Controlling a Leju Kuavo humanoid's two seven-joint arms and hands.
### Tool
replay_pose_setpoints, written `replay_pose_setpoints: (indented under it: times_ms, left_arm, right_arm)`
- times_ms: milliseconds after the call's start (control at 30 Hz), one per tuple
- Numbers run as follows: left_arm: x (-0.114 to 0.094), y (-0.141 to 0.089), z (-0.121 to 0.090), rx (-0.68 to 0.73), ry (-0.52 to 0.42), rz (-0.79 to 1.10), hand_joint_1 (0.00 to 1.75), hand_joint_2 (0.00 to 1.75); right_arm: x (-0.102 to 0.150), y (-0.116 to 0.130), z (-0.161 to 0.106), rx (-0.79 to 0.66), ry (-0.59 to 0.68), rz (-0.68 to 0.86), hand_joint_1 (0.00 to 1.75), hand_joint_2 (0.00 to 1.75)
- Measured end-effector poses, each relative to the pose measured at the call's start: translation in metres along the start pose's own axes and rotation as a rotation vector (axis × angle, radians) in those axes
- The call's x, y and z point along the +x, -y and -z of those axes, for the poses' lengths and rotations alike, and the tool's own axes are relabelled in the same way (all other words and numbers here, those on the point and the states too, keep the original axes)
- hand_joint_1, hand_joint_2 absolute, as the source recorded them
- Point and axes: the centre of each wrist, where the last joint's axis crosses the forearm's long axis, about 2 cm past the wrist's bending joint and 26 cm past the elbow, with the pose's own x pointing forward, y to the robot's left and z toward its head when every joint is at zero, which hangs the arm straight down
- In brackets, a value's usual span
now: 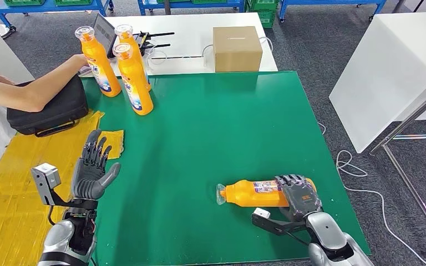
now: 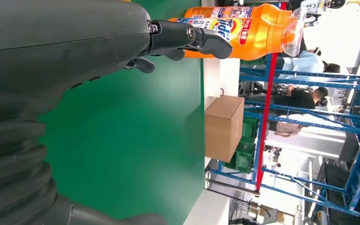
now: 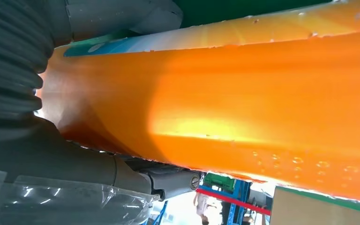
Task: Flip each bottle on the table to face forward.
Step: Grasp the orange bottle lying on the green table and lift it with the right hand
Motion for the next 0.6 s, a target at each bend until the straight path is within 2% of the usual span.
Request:
replay_pose_setpoints:
  times_ms: [167,267,400,600]
  left_arm:
    - [0.000,0.000,0.000,0.000,0.000,0.000,0.00,1.75]
    - [0.000,0.000,0.001,-0.005,0.003,-0.013,0.00,1.75]
    - [0.001,0.001,0.002,-0.049,0.010,-0.067,0.00,1.75]
    - [-0.002,0.011,0.002,-0.147,-0.013,-0.100,0.00,1.75]
  right_arm:
    - [0.000,0.002,0.001,-0.014,0.020,0.034,1.61,1.75]
    - [-0.004,0.005,0.004,-0.049,0.057,0.117,1.72,1.75]
    - [-0.012,0.014,0.009,-0.160,0.105,0.325,1.75,1.75]
    - [-0.010,0.038,0.025,-0.409,0.096,0.651,1.75,1.75]
